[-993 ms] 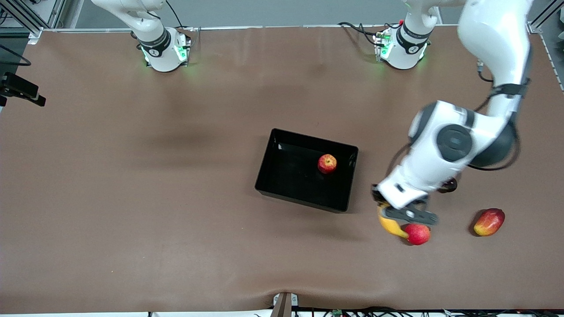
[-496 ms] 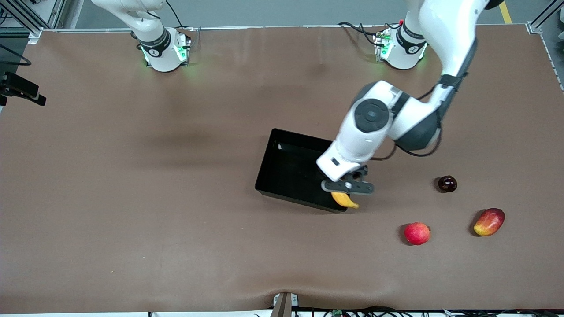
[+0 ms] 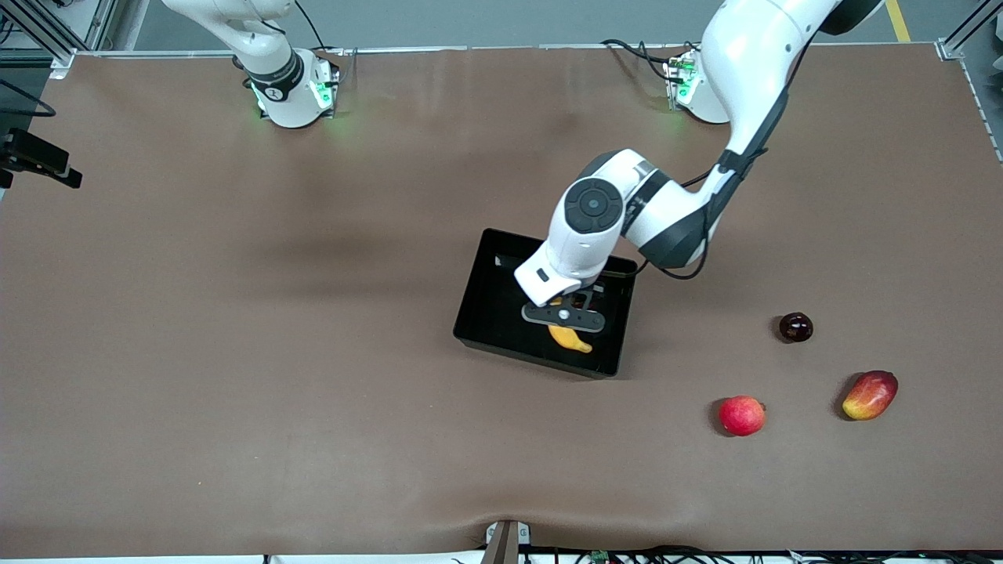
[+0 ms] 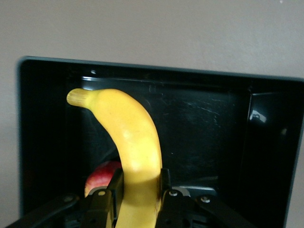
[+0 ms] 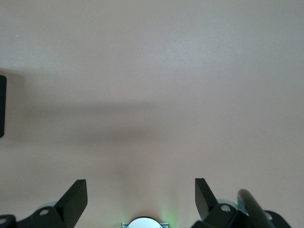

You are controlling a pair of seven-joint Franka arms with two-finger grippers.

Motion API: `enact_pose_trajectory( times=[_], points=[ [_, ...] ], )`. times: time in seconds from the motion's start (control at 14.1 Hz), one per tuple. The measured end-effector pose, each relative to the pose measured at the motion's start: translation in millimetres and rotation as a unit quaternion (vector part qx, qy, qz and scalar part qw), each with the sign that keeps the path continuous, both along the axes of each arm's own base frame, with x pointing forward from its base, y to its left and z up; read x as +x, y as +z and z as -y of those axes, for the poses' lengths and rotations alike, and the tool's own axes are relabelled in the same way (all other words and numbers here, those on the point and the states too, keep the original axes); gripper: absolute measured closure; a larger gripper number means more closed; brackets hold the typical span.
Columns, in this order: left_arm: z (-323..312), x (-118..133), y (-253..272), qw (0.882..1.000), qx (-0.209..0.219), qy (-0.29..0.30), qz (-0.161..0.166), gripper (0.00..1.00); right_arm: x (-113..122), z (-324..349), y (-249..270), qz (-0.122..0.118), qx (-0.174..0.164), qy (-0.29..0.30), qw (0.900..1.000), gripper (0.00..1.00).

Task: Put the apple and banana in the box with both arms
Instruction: 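Lower the banana into the box beside the apple, then open the left gripper and raise it out of the box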

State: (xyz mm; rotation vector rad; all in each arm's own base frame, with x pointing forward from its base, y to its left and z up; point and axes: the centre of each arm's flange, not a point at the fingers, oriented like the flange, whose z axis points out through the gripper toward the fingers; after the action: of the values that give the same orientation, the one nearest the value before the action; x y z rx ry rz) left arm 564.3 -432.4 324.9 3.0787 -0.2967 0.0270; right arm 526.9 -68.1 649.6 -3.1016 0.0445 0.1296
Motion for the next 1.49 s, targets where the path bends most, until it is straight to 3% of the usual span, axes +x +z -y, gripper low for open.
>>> enact_pose_trajectory(
  times=[0.28,0.64,1.49],
  points=[
    [22.6,-18.4,-15.6,1.0,0.005,-0.021,-0.009,0.66,0.0,0.0,-0.1,0.0,0.0,0.0,1.0,0.0],
    [25.8,-18.2,-37.2,0.999,0.014,-0.035,-0.002,0.66,0.0,0.1,-0.2,0.0,0.0,0.0,1.0,0.0],
    [59.4,-33.5,-81.7,0.997,-0.017,-0.074,0.029,0.66,-1.9,8.1,-0.9,-0.003,0.003,-0.008,1.0,0.0]
  ],
)
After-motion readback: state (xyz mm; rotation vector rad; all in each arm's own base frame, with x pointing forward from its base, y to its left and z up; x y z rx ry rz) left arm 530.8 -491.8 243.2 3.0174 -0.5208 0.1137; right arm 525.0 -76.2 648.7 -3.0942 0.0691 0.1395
